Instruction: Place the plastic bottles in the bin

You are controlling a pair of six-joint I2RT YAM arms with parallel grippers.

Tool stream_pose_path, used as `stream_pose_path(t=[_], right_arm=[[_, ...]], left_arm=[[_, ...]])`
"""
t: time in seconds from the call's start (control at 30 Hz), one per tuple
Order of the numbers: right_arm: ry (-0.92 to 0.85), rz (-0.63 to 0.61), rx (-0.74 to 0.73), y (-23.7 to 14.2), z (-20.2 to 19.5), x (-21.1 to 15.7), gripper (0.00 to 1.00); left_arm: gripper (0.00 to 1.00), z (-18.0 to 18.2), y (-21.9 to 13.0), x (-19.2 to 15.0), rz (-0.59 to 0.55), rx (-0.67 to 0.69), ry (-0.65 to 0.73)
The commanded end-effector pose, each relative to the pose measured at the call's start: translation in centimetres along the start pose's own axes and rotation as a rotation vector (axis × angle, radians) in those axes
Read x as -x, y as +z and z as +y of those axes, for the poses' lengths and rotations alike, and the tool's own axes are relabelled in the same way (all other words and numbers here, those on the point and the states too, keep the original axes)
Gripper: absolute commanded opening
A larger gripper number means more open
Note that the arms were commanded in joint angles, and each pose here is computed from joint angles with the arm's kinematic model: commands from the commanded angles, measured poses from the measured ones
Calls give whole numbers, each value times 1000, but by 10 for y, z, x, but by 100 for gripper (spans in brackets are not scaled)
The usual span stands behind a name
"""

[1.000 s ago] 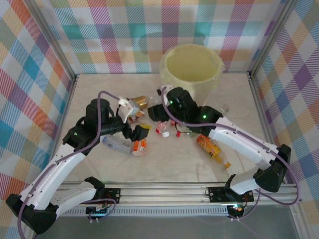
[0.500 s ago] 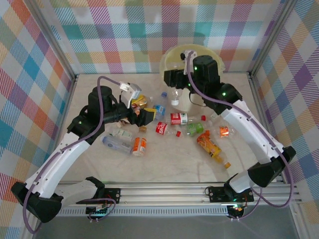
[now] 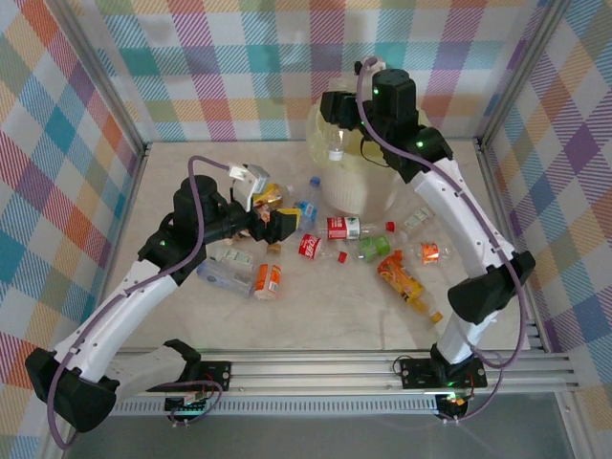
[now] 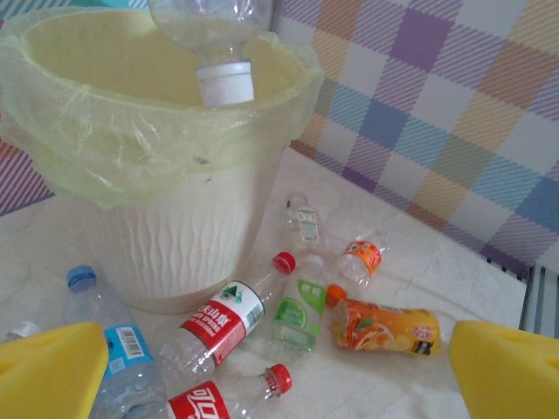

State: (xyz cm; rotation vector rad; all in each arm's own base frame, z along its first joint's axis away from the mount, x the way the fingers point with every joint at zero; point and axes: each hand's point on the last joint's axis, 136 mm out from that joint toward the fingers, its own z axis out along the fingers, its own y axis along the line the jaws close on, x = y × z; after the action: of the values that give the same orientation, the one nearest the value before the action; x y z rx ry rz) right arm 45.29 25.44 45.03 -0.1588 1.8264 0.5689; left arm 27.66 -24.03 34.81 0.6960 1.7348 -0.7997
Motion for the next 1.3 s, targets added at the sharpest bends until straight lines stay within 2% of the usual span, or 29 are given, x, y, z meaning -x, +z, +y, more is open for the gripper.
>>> stream_pose_path(t=[0.0,0.17,0.47,0.9,1.27], right_arm=[[-12,-74,-53,1,-10,25,61],[-22,-81,-179,20,-43,28,61],[-43,39,-315,51,-93,2,60],[4,362,-245,73,-112,-87,60],[24,486,-200,75,-113,-122,66]], left_arm=[[100,-1,-7,11,-76,3,-7],[100,1,-9,8,-50,25,-19],[100,7,-10,-3,5,71,22],[100,-5,-3,-12,45,4,42],[100,-10,-2,-15,54,-13,48]])
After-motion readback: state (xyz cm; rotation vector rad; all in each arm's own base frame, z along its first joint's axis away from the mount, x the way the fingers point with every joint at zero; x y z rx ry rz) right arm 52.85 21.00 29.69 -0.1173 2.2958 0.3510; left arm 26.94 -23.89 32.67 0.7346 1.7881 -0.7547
